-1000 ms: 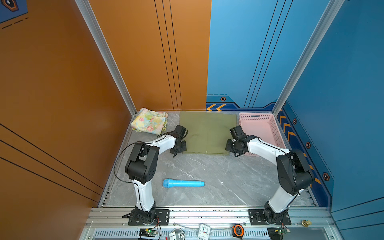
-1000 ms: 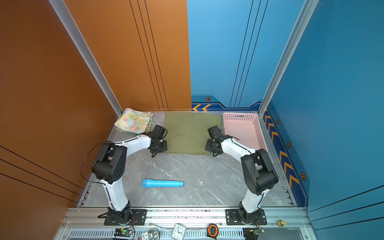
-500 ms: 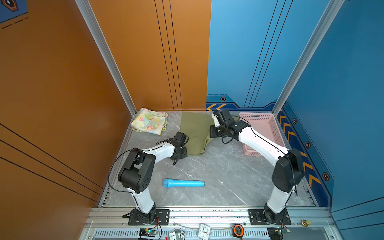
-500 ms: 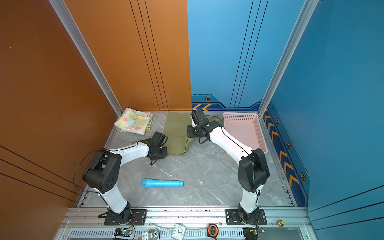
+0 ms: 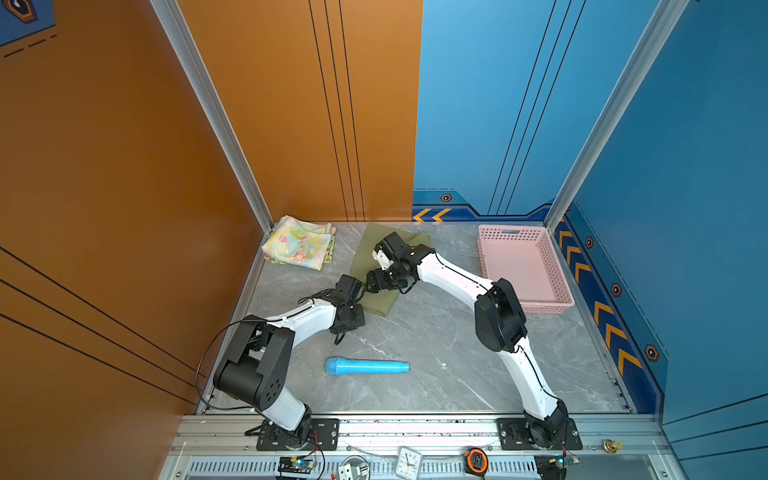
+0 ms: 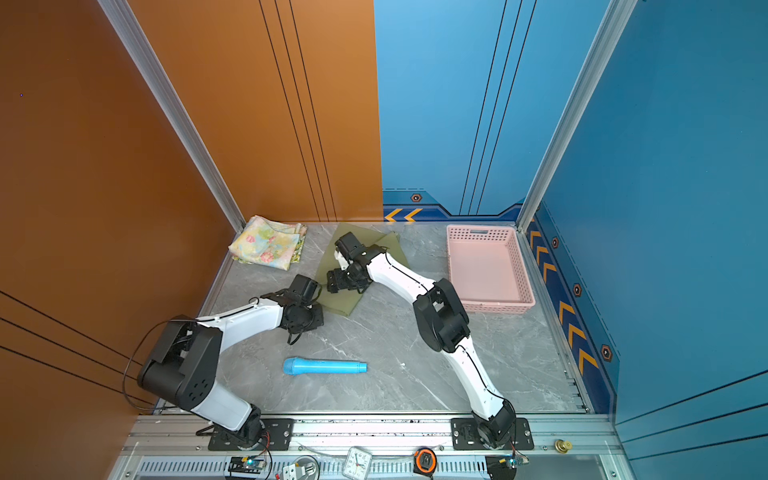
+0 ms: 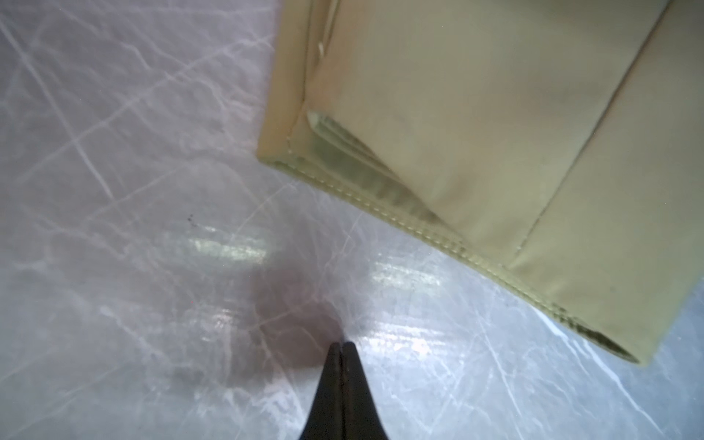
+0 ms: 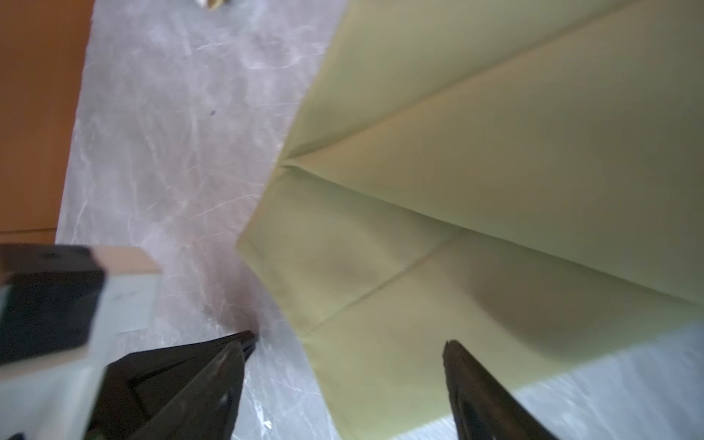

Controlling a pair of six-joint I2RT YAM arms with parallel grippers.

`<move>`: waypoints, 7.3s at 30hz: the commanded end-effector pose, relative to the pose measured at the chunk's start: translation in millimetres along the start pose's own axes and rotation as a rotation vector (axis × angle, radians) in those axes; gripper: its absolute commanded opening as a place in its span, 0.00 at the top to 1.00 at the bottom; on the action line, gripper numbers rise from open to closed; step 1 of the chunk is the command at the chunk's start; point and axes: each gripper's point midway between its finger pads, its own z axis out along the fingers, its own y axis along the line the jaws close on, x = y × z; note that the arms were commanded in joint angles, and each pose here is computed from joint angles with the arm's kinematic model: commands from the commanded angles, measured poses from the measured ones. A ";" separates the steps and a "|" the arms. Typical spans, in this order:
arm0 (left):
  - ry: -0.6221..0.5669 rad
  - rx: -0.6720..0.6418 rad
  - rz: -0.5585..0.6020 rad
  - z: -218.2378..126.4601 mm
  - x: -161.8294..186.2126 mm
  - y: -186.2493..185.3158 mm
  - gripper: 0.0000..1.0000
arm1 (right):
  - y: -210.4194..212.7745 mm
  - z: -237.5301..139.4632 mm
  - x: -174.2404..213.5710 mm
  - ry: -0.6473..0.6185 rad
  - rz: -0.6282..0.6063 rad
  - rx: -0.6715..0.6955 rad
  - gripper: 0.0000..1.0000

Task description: Fold and stack the skirts

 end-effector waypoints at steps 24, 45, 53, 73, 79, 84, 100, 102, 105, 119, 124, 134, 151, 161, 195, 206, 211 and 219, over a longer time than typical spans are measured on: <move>-0.071 -0.086 0.092 10.8 -102.1 -21.0 0.85 | -173.3 -49.3 -20.6 -0.426 0.915 0.025 0.22; 0.215 -0.077 0.219 56.5 29.2 -39.4 1.00 | -196.2 -53.1 -19.1 -0.493 0.993 0.042 0.24; 0.271 -0.070 0.262 44.9 76.1 -30.6 1.00 | -200.8 -42.4 -15.8 -0.485 1.017 0.047 0.32; 0.272 -0.053 0.284 24.9 104.2 -22.3 1.00 | -210.0 -11.6 -33.8 -0.545 0.990 0.048 0.87; 0.273 -0.064 0.284 24.1 107.9 -15.8 1.00 | -174.9 -34.9 -77.5 -0.655 0.862 -0.022 1.00; 0.270 -0.057 0.277 24.2 108.1 -14.7 1.00 | -103.8 -48.9 -119.1 -0.712 0.718 -0.125 1.00; 0.247 -0.031 0.278 25.1 95.0 -28.3 1.00 | -73.6 -82.1 -157.8 -0.682 0.554 -0.333 0.12; 0.246 -0.022 0.290 27.1 92.5 -36.0 1.00 | -105.6 -98.7 -142.9 -0.701 0.593 -0.259 0.12; 0.249 0.001 0.320 30.7 89.7 -53.6 1.00 | -145.8 -131.6 -117.0 -0.711 0.628 -0.122 0.13; 0.134 0.306 0.538 -7.3 56.6 -198.4 0.33 | -216.6 -301.1 -19.5 -0.849 0.579 0.303 0.00; -0.002 0.357 0.447 -55.6 2.2 -177.7 0.06 | -210.4 -301.9 -4.6 -0.814 0.546 0.326 0.00; -0.153 0.240 0.158 -109.1 -96.7 -62.5 0.02 | -164.7 -240.4 25.3 -0.651 0.455 0.347 0.00; -0.034 0.225 0.008 -73.1 -124.6 -16.8 0.00 | -65.5 -58.9 35.9 -0.205 0.139 0.291 0.16; -0.052 0.242 -0.073 -67.7 -126.3 3.0 0.01 | -20.8 11.3 -35.1 -0.248 -0.097 0.311 0.37; -0.035 0.232 -0.104 -54.5 -126.7 15.2 0.03 | 3.4 27.3 -111.6 -0.463 -0.171 0.262 1.00; -0.034 0.232 -0.107 -54.6 -126.2 15.3 0.02 | 34.8 27.4 -92.3 -0.439 -0.244 0.223 1.00; -0.035 0.225 -0.109 -53.9 -126.5 17.0 0.03 | 34.4 52.0 -74.8 -0.382 -0.244 0.202 1.00; -0.034 0.200 -0.144 -50.4 -127.0 28.2 0.03 | 28.4 46.6 -74.7 -0.353 -0.167 0.103 0.45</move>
